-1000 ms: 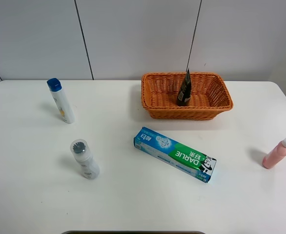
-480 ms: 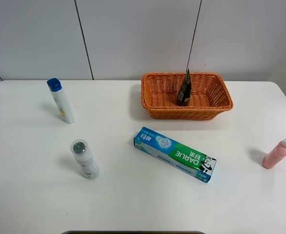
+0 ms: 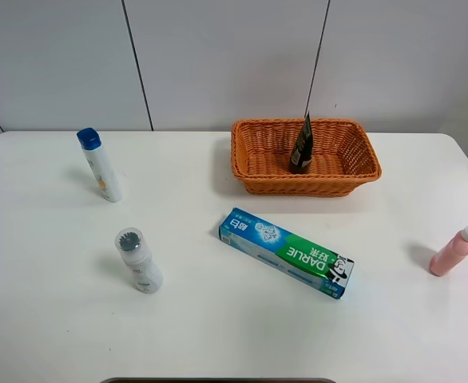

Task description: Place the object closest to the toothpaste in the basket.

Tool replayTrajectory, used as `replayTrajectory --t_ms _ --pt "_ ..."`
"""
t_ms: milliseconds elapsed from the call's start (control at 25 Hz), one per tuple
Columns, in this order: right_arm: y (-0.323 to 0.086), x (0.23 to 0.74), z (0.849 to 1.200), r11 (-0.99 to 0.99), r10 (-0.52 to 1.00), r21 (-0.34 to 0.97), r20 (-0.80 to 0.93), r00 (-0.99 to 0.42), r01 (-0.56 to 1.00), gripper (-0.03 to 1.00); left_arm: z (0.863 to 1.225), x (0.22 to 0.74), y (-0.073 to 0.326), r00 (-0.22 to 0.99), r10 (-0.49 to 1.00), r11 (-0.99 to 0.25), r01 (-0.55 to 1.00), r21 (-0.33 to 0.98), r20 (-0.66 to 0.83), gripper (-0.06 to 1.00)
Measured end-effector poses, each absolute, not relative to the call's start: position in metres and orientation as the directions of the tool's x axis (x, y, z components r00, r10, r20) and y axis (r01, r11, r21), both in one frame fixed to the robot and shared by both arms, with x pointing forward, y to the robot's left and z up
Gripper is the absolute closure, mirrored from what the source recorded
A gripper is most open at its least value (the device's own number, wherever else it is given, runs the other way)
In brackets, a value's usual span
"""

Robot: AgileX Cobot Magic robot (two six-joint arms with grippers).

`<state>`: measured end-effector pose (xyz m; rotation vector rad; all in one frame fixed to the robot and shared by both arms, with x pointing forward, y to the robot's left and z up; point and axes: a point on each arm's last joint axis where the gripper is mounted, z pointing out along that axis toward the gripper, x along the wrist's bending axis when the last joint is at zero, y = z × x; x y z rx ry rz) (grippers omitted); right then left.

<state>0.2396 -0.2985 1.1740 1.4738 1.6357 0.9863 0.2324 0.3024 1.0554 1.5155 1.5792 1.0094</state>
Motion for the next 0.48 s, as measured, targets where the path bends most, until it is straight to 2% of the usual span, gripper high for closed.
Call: replayTrajectory --t_ms 320,480 --pt "-0.299 0.231 1.110 0.041 0.996 0.883 0.000 -0.086 0.468 -0.02 1.055 0.232 0.302 -0.055 0.998 0.004 0.439 0.899 0.022 0.01" --pt "-0.300 0.228 1.089 0.031 0.997 0.894 0.007 -0.083 0.446 -0.02 1.055 0.232 0.302 -0.055 0.998 0.004 0.439 0.899 0.022 0.01"
